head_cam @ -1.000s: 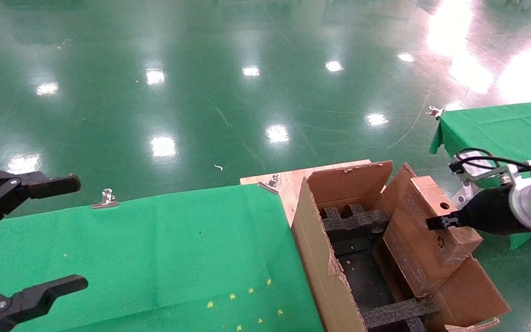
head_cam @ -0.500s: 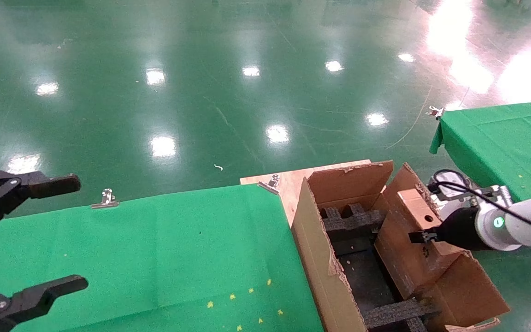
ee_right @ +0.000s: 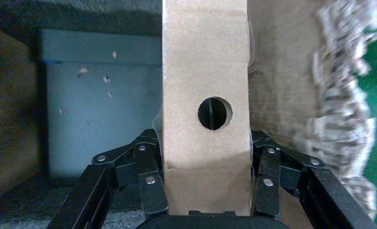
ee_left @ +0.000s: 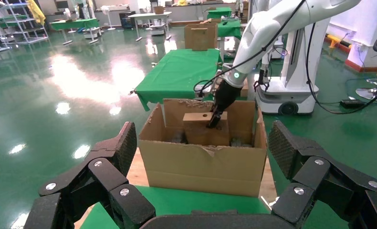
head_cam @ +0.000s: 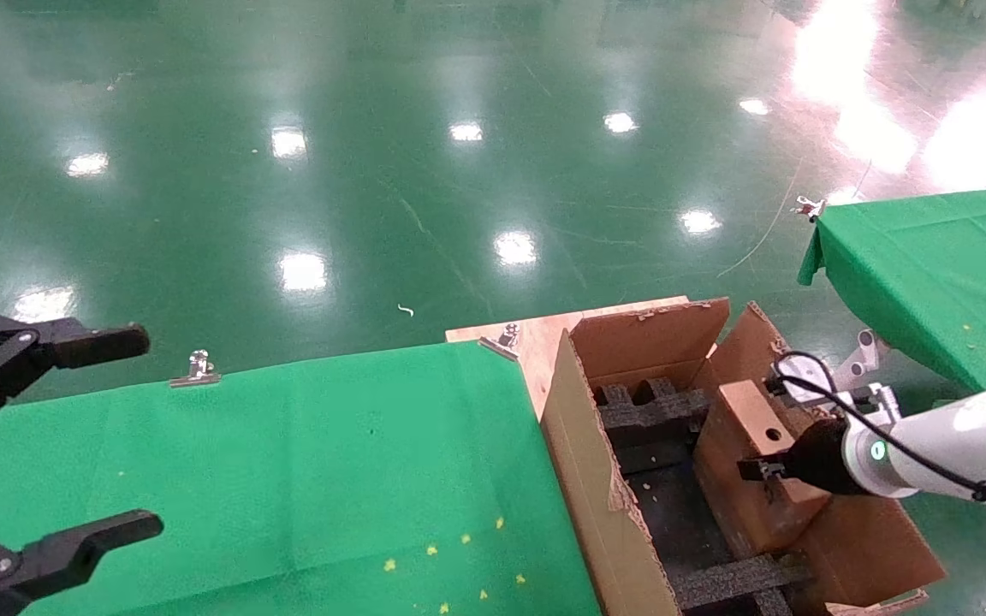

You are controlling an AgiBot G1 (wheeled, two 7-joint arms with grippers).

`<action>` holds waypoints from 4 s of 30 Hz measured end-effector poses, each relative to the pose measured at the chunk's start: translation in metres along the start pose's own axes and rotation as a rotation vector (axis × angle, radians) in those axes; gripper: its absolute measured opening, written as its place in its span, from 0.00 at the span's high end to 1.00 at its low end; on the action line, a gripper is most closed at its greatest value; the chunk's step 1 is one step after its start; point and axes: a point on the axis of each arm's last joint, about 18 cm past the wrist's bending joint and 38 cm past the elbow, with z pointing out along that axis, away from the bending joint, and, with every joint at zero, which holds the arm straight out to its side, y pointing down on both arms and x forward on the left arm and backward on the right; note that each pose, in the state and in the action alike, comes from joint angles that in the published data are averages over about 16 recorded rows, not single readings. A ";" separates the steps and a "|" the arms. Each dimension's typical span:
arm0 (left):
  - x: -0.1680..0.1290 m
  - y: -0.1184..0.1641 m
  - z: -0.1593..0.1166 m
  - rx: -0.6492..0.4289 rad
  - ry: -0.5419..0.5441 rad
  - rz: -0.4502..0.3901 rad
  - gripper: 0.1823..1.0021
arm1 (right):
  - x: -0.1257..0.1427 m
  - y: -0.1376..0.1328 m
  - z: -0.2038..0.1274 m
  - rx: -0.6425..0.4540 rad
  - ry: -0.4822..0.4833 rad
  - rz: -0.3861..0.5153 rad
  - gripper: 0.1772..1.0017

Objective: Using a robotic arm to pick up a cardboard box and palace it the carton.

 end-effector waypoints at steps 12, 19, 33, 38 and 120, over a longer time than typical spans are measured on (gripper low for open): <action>0.000 0.000 0.000 0.000 0.000 0.000 0.00 | -0.001 0.014 0.022 -0.044 -0.003 0.031 0.79; 0.000 0.000 0.000 0.000 0.000 0.000 0.00 | -0.001 0.016 0.026 -0.053 -0.003 0.037 0.79; 0.000 0.000 0.000 0.001 0.000 0.000 0.00 | 0.001 0.014 0.022 -0.043 0.001 0.031 0.71; 0.000 0.000 0.000 0.001 0.000 0.000 0.00 | 0.002 0.011 0.017 -0.029 0.004 0.029 0.64; 0.000 0.000 0.000 0.001 -0.001 -0.001 0.00 | -0.141 -0.098 -0.207 0.585 -1.123 -0.514 0.00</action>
